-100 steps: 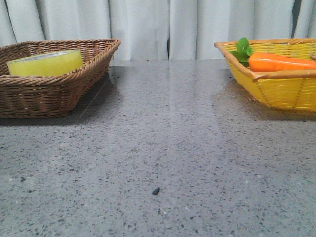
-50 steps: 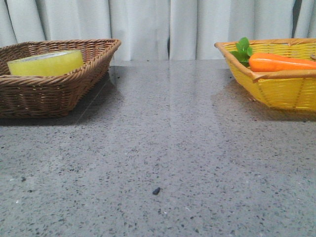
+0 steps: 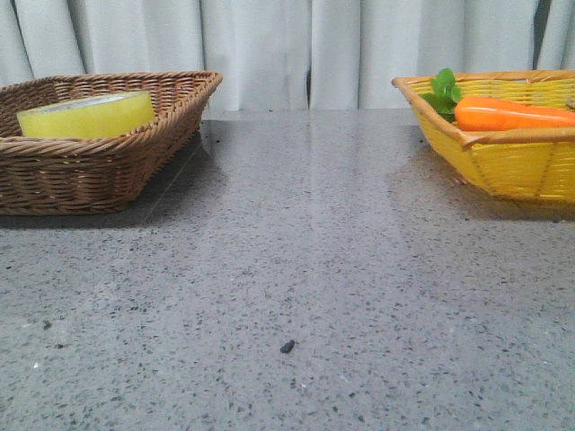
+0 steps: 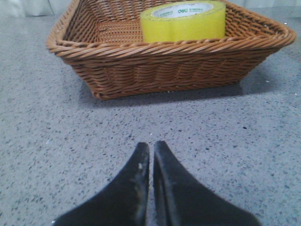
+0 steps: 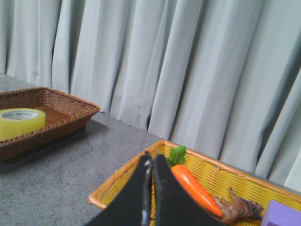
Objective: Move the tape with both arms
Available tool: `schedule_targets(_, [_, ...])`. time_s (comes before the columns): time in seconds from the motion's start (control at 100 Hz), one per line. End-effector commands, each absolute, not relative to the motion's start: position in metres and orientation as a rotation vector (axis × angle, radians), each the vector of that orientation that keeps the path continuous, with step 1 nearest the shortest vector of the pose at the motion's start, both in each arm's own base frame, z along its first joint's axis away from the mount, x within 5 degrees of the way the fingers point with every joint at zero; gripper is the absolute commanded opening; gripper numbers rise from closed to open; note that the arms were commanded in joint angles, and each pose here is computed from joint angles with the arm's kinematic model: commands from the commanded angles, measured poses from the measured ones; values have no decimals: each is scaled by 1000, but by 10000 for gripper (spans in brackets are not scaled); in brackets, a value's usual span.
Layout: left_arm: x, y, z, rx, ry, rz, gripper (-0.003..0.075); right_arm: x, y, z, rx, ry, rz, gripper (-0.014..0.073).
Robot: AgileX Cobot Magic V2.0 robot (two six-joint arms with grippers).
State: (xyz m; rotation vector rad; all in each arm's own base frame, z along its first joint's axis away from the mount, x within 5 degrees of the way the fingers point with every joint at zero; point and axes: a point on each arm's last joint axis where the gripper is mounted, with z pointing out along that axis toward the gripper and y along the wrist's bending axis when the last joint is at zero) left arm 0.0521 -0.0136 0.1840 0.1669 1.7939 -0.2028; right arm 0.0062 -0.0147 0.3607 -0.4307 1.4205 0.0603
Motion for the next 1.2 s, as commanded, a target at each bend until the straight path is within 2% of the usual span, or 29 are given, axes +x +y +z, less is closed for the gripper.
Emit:
schedule_targets(0.0, [52, -13, 186, 137, 1739, -218, -21, 4, -14, 374, -428, 1332, 54, -66])
schedule_targets(0.98, [52, -13, 186, 138, 1739, -218, -21, 5, -14, 372, -429, 1335, 49, -66])
schedule_targets(1.08, [52, -13, 186, 138, 1739, -218, -21, 8, -13, 363, -423, 1380, 19, -66])
schedule_targets(1.19, [52, -13, 186, 138, 1739, -218, -21, 19, -10, 336, -384, 1483, -72, -66])
